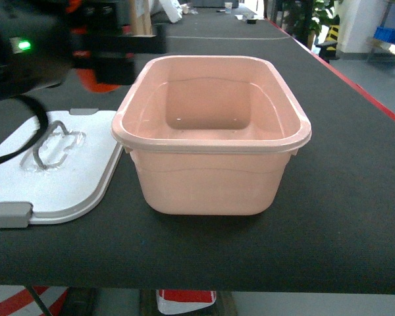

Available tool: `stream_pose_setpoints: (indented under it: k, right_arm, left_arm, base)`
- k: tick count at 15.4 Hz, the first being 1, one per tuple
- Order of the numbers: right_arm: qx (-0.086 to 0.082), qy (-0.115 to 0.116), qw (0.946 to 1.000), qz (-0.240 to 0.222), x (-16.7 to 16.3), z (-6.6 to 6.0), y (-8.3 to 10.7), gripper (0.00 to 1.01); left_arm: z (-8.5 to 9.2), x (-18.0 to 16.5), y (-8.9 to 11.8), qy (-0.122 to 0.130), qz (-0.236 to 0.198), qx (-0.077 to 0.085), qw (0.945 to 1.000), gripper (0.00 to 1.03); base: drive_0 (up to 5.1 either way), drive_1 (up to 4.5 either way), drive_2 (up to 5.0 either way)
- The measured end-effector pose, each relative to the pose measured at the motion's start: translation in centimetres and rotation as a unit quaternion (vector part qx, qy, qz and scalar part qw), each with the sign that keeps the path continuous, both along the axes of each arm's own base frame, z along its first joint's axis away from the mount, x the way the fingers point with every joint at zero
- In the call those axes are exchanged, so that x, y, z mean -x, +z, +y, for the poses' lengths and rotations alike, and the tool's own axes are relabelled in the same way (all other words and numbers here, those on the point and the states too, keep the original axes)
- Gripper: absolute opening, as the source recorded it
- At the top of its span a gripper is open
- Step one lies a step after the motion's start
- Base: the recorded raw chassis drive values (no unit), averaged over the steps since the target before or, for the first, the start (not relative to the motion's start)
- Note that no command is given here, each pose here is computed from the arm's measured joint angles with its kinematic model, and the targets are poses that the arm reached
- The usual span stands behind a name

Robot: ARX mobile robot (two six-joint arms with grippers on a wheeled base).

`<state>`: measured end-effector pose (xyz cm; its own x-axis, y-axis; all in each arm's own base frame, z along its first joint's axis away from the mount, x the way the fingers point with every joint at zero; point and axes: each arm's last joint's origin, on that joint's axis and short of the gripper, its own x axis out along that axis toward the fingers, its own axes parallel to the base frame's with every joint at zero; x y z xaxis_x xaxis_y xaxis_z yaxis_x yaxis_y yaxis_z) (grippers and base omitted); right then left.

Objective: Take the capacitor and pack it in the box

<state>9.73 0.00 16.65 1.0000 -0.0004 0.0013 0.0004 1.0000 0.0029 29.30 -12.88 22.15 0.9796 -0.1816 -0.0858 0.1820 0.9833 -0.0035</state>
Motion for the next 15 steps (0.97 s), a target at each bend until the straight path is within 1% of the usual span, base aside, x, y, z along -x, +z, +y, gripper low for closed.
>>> stream_pose_setpoints:
  k: [1, 3, 4, 5, 6, 8, 9, 10, 11, 12, 13, 14, 15]
  right_arm:
    - [0.0, 0.0, 1.0, 0.0, 0.0, 0.0, 0.0, 0.98]
    - [0.0, 0.0, 1.0, 0.0, 0.0, 0.0, 0.0, 0.98]
    - [0.0, 0.0, 1.0, 0.0, 0.0, 0.0, 0.0, 0.98]
    - [0.0, 0.0, 1.0, 0.0, 0.0, 0.0, 0.0, 0.98]
    - [0.0, 0.0, 1.0, 0.0, 0.0, 0.0, 0.0, 0.98]
    - [0.0, 0.0, 1.0, 0.0, 0.0, 0.0, 0.0, 0.98]
    - [0.0, 0.0, 1.0, 0.0, 0.0, 0.0, 0.0, 0.98]
    - [0.0, 0.0, 1.0, 0.0, 0.0, 0.0, 0.0, 0.98]
    - [0.0, 0.0, 1.0, 0.0, 0.0, 0.0, 0.0, 0.98]
    - [0.0, 0.0, 1.0, 0.0, 0.0, 0.0, 0.0, 0.98]
    - [0.0, 0.0, 1.0, 0.0, 0.0, 0.0, 0.0, 0.98]
    - [0.0, 0.0, 1.0, 0.0, 0.0, 0.0, 0.0, 0.98]
    - [0.0, 0.0, 1.0, 0.0, 0.0, 0.0, 0.0, 0.98]
  left_arm:
    - [-2.0, -0.8, 0.2, -0.019, -0.004, 0.004, 0.9998, 0.43]
    - [-4.2, -1.9, -0.1, -0.039, 0.001, 0.006, 0.9992, 0.43]
    - [-5.0, -2.4, -0.5, -0.046, 0.007, 0.007, 0.9989, 0.43]
    - [-6.3, -3.1, -1.3, -0.058, 0.019, 0.003, 0.9981, 0.48]
    - [-6.8, -3.3, -1.7, -0.062, 0.021, 0.002, 0.9978, 0.57]
    - [-6.9, -3.6, -2.1, -0.061, 0.023, 0.001, 0.9979, 0.75]
    - [-6.3, -4.0, -2.0, -0.05, 0.017, 0.004, 0.9986, 0.87]
    - [-4.8, -4.5, -1.8, -0.034, 0.012, 0.007, 0.9993, 0.99]
    - [-3.5, -4.6, -1.7, -0.022, 0.011, 0.009, 0.9996, 0.99]
    - [-2.7, -4.7, -1.7, -0.016, 0.011, 0.01, 0.9998, 0.98]
    - [-1.5, -4.8, -1.6, -0.005, 0.009, 0.012, 0.9999, 0.97]
    - [1.3, -5.0, -1.1, 0.021, 0.0, 0.017, 0.9996, 0.98]
    - [5.1, -5.2, -0.1, 0.054, -0.02, 0.024, 0.998, 0.98]
  base:
    - [0.0, 0.0, 0.0]
    - [0.0, 0.0, 0.0]
    - [0.0, 0.0, 0.0]
    - [0.0, 0.0, 0.0]
    - [0.0, 0.0, 0.0]
    - [0.0, 0.0, 0.0]
    - [0.0, 0.0, 0.0]
    - [0.0, 0.0, 0.0]
    - [0.0, 0.0, 0.0]
    - [0.0, 0.0, 0.0]
    - [0.0, 0.0, 0.0]
    - [0.0, 0.0, 0.0]
    - [0.0, 0.0, 0.0]
